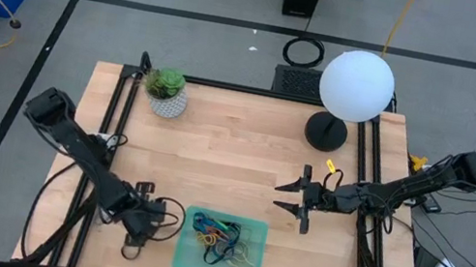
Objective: Pick and place rubber bands into bin
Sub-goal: Put the large black rubberband into the green bin, then put the small blue rubberband into the green bin
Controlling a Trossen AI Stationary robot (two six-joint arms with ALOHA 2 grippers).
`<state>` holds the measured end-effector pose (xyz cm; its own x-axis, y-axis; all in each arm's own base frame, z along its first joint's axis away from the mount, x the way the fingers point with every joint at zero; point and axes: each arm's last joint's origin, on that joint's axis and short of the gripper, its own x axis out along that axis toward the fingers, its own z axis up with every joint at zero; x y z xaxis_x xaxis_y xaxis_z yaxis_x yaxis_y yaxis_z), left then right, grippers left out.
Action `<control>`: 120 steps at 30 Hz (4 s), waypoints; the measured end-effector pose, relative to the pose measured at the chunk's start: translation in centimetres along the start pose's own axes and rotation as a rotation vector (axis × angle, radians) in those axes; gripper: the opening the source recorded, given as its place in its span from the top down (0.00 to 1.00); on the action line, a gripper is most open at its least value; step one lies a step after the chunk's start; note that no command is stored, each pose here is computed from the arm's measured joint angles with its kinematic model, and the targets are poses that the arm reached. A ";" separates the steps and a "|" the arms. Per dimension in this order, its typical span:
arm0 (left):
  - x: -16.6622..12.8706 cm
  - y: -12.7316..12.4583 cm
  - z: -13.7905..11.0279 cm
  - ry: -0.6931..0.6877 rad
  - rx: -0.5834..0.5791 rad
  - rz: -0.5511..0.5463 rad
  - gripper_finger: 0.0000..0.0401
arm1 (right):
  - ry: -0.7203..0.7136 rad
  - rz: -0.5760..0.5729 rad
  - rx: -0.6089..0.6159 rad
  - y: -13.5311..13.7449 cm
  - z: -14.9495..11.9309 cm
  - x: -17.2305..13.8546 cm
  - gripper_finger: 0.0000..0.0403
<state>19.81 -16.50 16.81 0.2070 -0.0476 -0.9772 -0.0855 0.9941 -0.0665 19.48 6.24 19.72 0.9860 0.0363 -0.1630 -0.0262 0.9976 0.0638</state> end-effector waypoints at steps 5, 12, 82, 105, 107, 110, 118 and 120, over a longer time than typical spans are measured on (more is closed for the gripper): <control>-3.4 -0.4 1.2 -0.169 0.035 -0.033 0.98 | -0.002 0.000 0.001 0.0 0.0 0.0 0.56; -9.7 -0.5 3.0 -0.483 0.053 -0.066 0.97 | -0.002 0.000 0.001 0.0 0.0 0.0 0.56; 2.5 -2.2 19.0 -0.140 0.198 -0.022 0.90 | 0.005 -0.001 -0.013 0.0 0.0 0.0 0.56; 2.4 -2.4 18.9 -0.107 0.183 -0.089 0.64 | 0.005 -0.001 -0.013 0.0 0.0 0.0 0.57; 2.4 -2.3 18.8 -0.093 0.184 -0.088 0.58 | 0.005 -0.001 -0.013 0.0 0.0 0.0 0.57; 1.6 -2.0 18.4 -0.071 0.182 -0.083 0.52 | 0.005 -0.001 -0.013 0.0 0.0 0.0 0.57; -3.1 -1.5 17.9 -0.149 0.180 -0.100 0.46 | 0.005 -0.001 -0.013 0.0 -0.1 0.0 0.57; -4.5 -1.4 17.5 -0.159 0.179 -0.111 0.46 | 0.006 -0.001 -0.013 0.0 -0.1 0.0 0.57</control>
<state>36.08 -15.95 24.85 0.3567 -0.1555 -0.9212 0.1173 0.9857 -0.1210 19.44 6.22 19.63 0.9850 0.0352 -0.1688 -0.0269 0.9983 0.0511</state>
